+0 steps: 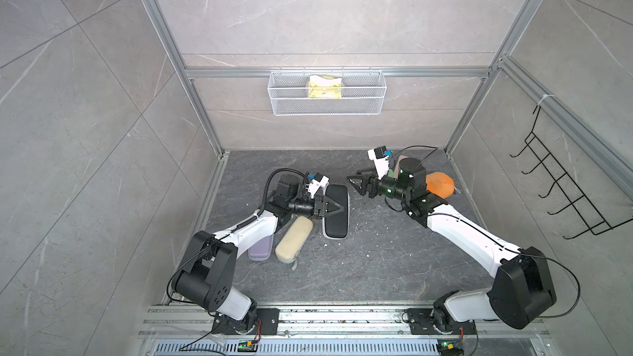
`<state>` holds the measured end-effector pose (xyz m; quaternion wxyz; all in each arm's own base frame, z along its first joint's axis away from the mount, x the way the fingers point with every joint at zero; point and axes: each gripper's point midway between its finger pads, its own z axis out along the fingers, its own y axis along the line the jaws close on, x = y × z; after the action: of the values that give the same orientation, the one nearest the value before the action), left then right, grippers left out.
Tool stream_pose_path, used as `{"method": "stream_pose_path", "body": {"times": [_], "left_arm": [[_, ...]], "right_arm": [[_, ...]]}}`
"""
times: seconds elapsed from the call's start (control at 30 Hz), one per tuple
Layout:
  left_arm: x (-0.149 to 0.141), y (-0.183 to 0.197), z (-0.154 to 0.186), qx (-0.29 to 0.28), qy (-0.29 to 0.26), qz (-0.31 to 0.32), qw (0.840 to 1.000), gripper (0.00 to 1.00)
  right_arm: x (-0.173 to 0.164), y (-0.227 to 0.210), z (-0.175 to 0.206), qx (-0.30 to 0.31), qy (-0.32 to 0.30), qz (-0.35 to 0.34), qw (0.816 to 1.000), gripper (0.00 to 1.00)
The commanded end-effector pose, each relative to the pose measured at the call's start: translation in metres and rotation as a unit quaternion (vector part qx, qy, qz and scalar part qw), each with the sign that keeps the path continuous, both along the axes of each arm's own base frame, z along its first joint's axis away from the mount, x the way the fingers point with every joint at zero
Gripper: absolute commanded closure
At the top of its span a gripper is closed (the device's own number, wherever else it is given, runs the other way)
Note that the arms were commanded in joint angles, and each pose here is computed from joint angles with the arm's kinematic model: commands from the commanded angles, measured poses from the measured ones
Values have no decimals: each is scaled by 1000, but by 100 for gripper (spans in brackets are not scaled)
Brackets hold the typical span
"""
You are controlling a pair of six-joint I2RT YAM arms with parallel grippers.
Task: Put umbrellas into zippered umbrella sleeves
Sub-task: Adjust the umbrella sleeve.
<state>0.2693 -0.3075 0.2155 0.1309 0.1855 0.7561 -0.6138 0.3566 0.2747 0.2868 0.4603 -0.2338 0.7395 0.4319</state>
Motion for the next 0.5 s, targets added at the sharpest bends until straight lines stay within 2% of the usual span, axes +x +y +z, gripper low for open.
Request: {"method": "stream_pose_path", "body": {"times": [0.0,0.13,0.27,0.47], "left_arm": [[-11,1,42,-39,-78,-43,995,56],[-17,2,52,-49,-92,-53,993,56],[-25,4,61,-60,-100,-68,991,56],[-21,2,62,-59,-90,-65,992,54]], "right_arm": [[-27,19,-10,44,89,94,991,32],[-29,26,-26,52,140,126,981,33],[-39,35,-22,80,165,175,967,36],[-46,48,-25,95,203,210,952,49]]}}
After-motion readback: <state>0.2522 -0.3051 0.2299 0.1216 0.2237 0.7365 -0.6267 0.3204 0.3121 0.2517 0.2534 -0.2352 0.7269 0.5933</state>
